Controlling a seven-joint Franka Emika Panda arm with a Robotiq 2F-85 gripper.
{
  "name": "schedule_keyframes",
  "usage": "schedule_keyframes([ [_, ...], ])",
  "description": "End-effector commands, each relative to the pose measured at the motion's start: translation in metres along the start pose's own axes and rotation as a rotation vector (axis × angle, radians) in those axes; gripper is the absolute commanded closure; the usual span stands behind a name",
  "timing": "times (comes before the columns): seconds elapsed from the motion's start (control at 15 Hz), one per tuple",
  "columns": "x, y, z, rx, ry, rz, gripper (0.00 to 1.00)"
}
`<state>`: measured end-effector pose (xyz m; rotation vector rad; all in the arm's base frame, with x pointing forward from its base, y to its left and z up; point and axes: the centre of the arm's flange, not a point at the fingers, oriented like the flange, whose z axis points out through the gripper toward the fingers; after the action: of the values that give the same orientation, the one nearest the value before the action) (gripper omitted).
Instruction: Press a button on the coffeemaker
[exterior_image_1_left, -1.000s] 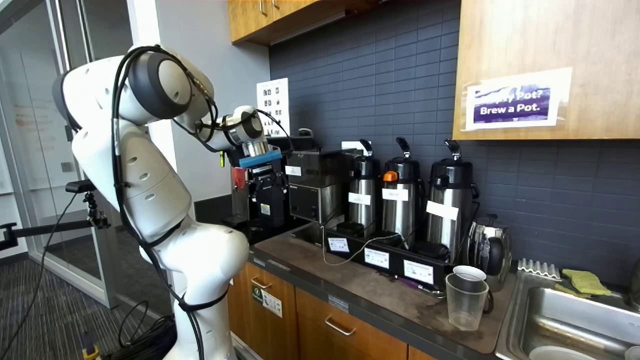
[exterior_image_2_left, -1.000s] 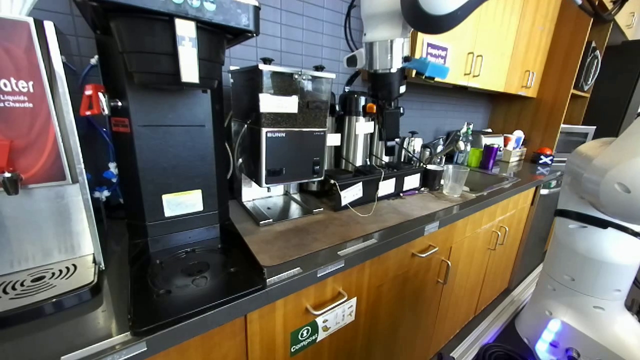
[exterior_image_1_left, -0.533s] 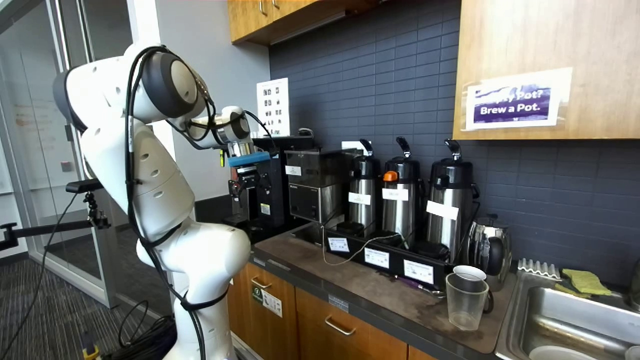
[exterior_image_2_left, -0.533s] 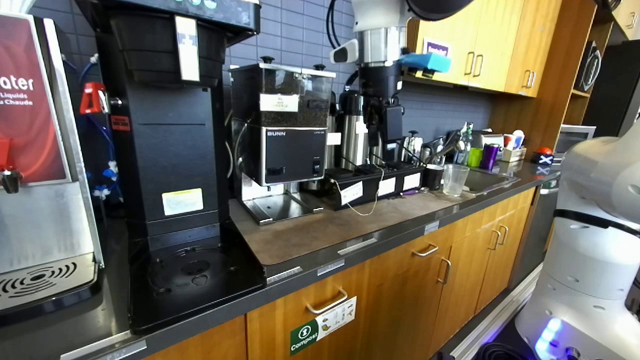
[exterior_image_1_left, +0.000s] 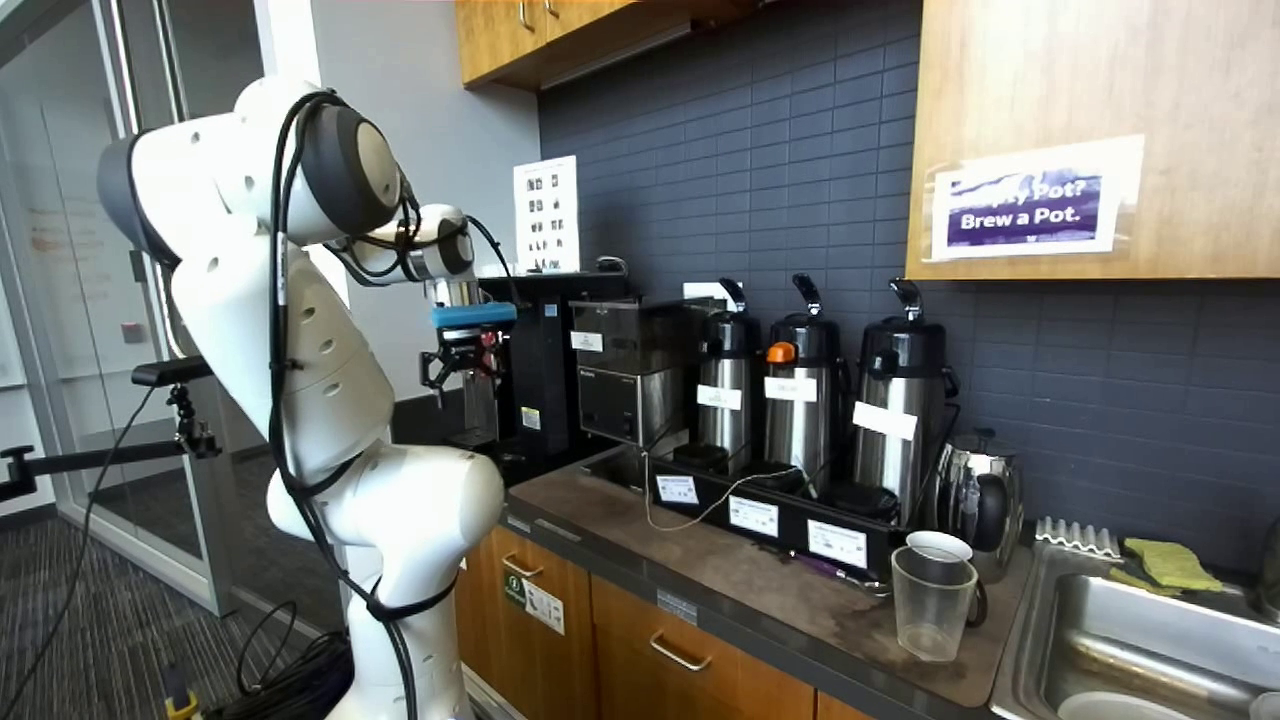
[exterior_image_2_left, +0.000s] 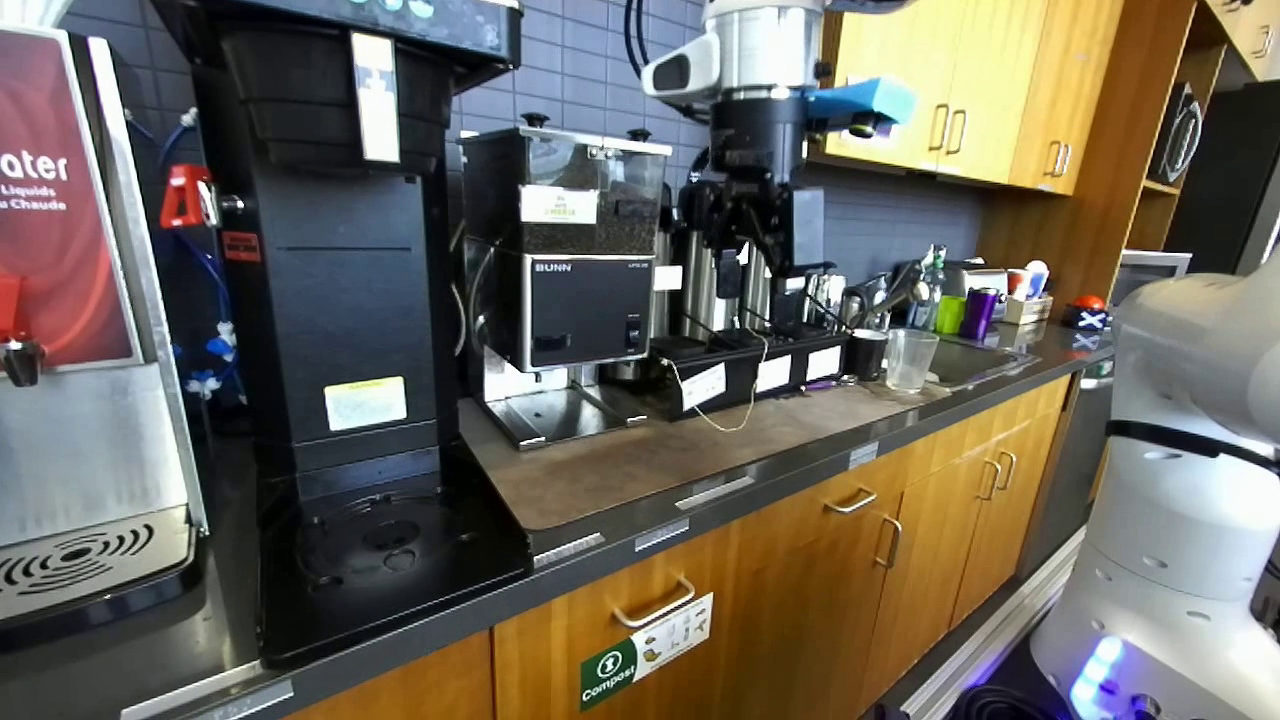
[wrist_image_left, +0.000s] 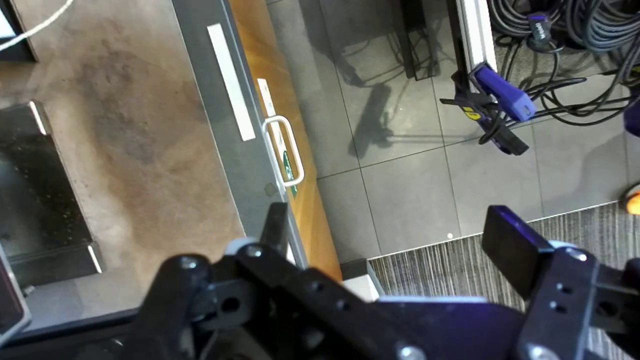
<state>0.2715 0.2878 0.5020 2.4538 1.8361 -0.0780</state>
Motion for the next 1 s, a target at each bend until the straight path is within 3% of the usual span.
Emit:
schedule_keyframes([
  [0.0,0.002,-0.026,-0.012,0.008,0.089,-0.104,0.00],
  [0.2,0.006,-0.048,-0.018,-0.057,0.186,-0.164,0.00],
  [0.53,0.008,-0.087,-0.017,-0.241,0.328,-0.249,0.00],
  [0.93,0.009,-0.105,-0.006,-0.501,0.395,-0.349,0.00],
])
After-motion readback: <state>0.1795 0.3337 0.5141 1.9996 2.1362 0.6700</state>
